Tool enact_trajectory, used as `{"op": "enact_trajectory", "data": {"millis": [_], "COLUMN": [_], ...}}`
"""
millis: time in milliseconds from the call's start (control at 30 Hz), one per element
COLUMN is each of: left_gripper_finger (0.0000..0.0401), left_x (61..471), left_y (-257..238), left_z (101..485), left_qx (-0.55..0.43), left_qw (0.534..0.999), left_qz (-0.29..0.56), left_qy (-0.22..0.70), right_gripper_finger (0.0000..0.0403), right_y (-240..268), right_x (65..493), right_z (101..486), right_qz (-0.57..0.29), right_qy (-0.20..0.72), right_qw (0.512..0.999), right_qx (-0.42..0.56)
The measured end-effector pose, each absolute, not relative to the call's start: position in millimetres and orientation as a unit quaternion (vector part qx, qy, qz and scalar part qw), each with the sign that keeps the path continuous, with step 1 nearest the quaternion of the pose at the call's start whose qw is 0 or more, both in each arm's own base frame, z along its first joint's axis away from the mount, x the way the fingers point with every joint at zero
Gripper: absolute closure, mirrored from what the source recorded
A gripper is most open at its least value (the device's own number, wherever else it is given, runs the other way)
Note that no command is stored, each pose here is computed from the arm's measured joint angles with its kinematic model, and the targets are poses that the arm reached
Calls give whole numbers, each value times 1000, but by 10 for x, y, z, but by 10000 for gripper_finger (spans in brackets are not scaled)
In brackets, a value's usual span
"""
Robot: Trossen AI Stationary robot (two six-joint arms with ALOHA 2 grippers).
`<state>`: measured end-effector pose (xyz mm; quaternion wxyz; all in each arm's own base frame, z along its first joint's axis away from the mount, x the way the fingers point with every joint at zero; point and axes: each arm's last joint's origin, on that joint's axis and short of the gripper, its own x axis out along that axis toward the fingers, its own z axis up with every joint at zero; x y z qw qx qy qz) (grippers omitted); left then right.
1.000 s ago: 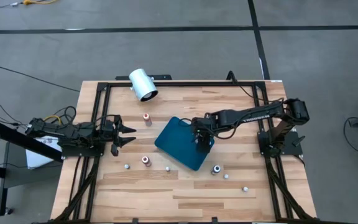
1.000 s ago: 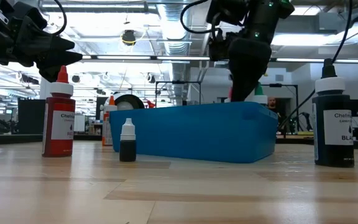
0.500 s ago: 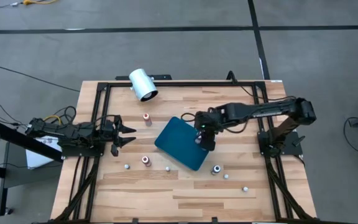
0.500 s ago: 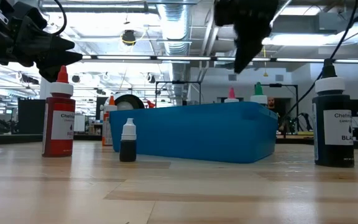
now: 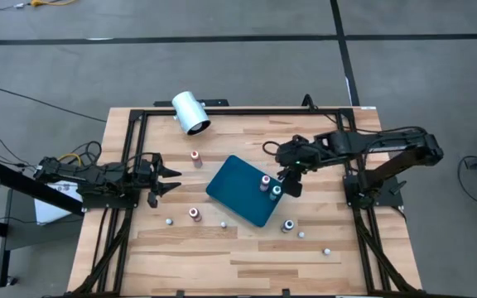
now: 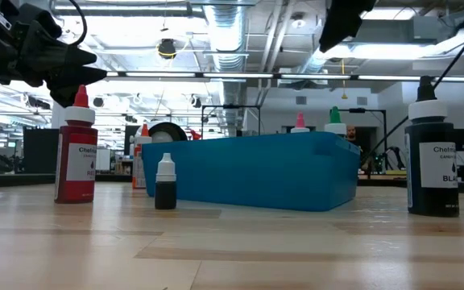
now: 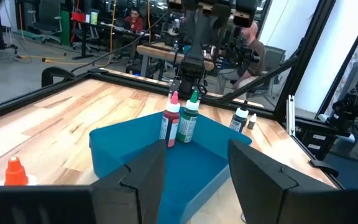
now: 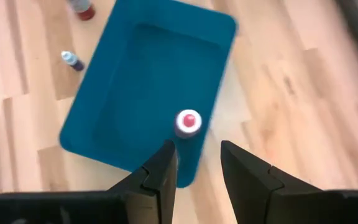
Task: Pick & Place food coloring
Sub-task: Put the big orange food coloring bottle into the blue bin
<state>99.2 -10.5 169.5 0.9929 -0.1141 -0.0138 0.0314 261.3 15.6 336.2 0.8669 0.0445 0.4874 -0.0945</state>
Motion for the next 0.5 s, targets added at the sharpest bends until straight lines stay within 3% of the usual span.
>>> {"op": "enact_trajectory", "data": {"millis": [300, 500], "left_gripper_finger": [236, 236], "left_x": [992, 987], "left_y": [-104, -72], "left_z": [1697, 1722], "left_qx": [-118, -132], "left_qw": [992, 987], "left_qz": [33, 86], "left_qy": [-15, -35], "right_gripper_finger": [289, 289], "right_y": [184, 227], "right_x": [2402, 2194], "right_z": [3202, 3009], "right_qz": [-139, -143], "right_qy": [459, 430], "right_qw": [876, 888], "right_qx": [47, 83]}}
